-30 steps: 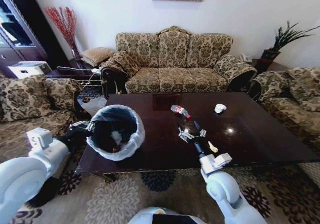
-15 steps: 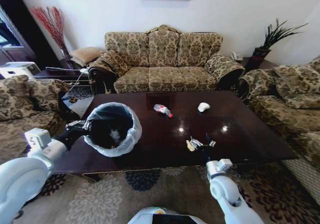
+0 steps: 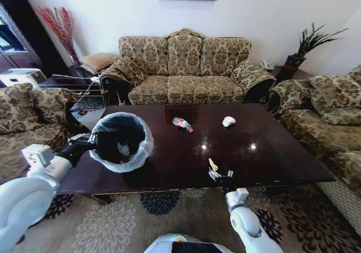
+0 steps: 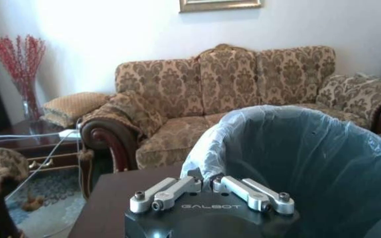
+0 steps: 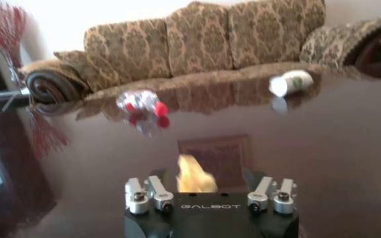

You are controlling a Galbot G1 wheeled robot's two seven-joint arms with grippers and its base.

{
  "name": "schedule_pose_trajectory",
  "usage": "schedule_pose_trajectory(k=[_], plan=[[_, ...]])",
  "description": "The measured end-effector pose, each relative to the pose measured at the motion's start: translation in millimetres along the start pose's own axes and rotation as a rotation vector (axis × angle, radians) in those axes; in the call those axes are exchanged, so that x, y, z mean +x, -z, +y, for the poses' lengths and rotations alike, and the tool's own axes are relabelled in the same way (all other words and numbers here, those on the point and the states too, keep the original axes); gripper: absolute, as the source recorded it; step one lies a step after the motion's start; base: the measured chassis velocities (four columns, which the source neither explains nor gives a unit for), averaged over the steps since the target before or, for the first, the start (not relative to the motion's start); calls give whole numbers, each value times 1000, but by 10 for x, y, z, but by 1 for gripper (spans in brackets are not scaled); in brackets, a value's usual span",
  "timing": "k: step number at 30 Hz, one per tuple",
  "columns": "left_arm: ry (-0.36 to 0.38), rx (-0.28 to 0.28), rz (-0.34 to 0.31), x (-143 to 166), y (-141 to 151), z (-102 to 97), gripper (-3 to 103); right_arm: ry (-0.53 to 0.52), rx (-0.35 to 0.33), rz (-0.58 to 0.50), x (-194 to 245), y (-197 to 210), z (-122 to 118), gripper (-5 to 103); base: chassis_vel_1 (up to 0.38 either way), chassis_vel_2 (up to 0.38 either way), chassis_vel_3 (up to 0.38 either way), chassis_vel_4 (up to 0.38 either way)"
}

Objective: Move to the front of the table and place the trash on the table into the trash bin.

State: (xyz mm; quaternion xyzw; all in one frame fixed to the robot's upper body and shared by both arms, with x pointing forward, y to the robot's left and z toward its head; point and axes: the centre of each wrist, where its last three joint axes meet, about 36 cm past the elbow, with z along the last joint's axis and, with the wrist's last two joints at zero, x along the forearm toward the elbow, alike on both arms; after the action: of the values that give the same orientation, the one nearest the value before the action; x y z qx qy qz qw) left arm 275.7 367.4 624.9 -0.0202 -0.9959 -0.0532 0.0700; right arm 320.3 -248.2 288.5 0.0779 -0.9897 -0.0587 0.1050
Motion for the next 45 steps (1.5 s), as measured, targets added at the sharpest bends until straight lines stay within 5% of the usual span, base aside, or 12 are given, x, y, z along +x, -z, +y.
schedule_pose_trajectory(k=[20,32,35,41,43,45], plan=[[-18,6,2,35,-2,-22,3,23,-24,9,-6,-82,52,3,0,0,0,0],[-21,5,1,36,1,-23,3,32,-34,-32,56,30,99,0,0,0,0,0],[-18,3,3,32,-4,-14,3,51,-41,-118,87,210,148,0,0,0,0,0],[-37,-4,45,0,-46,3,3,192,-60,-404,139,1128,340,0,0,0,0,0],[-104,3,116,-23,-10,-47,3,304,-82,-526,268,1740,492,0,0,0,0,0],[-130,-3,130,-39,8,-62,3,350,-90,-557,332,1908,542,0,0,0,0,0]])
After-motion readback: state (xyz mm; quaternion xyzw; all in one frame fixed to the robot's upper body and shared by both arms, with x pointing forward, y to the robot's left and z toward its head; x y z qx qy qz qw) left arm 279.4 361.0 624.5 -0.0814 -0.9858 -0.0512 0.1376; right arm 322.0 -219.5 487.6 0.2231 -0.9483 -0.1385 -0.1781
